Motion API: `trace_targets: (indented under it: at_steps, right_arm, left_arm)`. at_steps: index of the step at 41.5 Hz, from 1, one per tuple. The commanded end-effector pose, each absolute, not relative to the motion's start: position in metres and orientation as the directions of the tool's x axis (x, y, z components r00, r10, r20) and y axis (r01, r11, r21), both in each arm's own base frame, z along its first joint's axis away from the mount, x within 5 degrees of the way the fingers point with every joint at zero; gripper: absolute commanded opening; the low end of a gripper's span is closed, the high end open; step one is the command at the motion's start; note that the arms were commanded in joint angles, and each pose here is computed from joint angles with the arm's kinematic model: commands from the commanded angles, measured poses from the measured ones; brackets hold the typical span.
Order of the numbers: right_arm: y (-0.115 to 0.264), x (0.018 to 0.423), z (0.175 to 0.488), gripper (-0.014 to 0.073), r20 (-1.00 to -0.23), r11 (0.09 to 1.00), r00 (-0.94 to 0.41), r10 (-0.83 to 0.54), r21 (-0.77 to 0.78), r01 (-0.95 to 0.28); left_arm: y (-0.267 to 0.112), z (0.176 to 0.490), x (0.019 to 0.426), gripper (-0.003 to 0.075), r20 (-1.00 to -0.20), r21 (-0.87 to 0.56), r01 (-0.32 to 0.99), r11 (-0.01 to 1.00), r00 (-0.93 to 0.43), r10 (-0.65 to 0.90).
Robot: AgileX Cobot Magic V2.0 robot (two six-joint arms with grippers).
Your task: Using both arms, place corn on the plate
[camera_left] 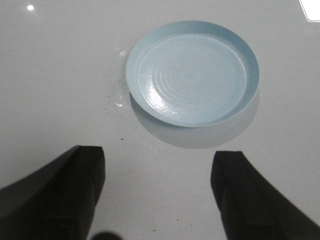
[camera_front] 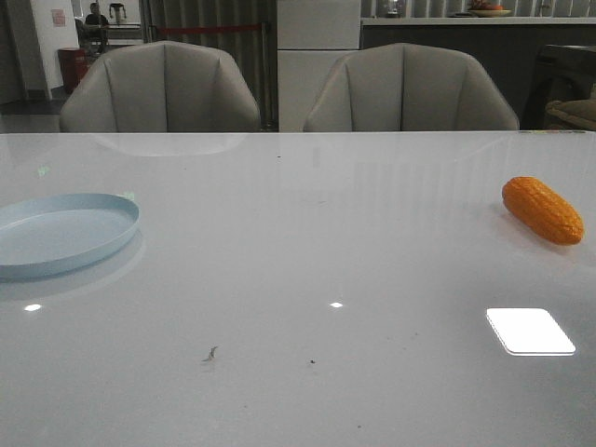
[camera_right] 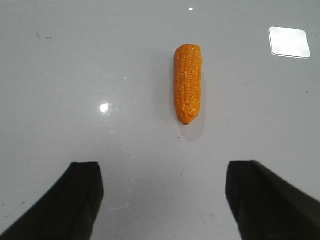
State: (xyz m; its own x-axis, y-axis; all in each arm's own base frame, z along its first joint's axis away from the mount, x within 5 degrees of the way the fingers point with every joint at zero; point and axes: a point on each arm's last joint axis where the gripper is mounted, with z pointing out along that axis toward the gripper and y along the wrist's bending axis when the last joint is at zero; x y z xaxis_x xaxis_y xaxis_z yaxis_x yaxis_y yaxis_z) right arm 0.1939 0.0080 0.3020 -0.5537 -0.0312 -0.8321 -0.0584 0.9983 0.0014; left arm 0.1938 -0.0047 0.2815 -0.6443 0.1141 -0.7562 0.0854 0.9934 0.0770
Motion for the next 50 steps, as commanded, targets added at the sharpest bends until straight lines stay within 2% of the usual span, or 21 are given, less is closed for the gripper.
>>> trace_targets:
  at_steps: [1, 14, 20, 27, 38, 43, 50]
  right_arm:
    - [0.008, 0.197, 0.32, 0.0613, -0.887, 0.998, -0.461, -0.028, -0.003, -0.055]
    - [0.008, 0.197, 0.32, 0.0613, -0.887, 0.998, -0.461, -0.028, -0.003, -0.055]
    - [0.008, 0.197, 0.32, 0.0613, -0.886, 0.998, -0.462, -0.028, -0.003, -0.055]
    - [0.008, 0.197, 0.32, 0.0613, -0.886, 0.998, -0.463, -0.028, -0.003, -0.056]
    - [0.008, 0.197, 0.32, 0.0613, -0.885, 0.998, -0.464, -0.028, -0.003, -0.056]
    - [0.008, 0.197, 0.32, 0.0613, -0.885, 0.998, -0.466, -0.028, -0.002, -0.056]
    - [0.008, 0.197, 0.32, 0.0613, -0.885, 0.998, -0.466, -0.028, -0.002, -0.056]
  left_arm:
    - [-0.006, 0.298, 0.214, 0.0507, -0.797, 0.058, 0.071, 0.996, -0.597, 0.089]
    - [-0.008, 0.297, 0.305, 0.051, -0.621, 0.035, 0.061, 0.998, -0.781, 0.07]
    - [0.006, 0.299, 0.35, 0.0509, -0.58, -0.019, -0.044, 0.999, -0.813, -0.047]
    - [0.021, 0.298, 0.393, 0.0509, -0.553, -0.015, -0.075, 0.997, -0.83, -0.07]
    - [0.025, 0.267, 0.433, 0.0509, -0.483, 0.0, -0.075, 0.997, -0.873, -0.066]
    - [0.025, 0.244, 0.439, 0.0509, -0.419, 0.002, -0.075, 0.997, -0.906, -0.068]
    - [0.027, 0.225, 0.444, 0.0508, -0.375, 0.005, -0.077, 0.997, -0.924, -0.069]
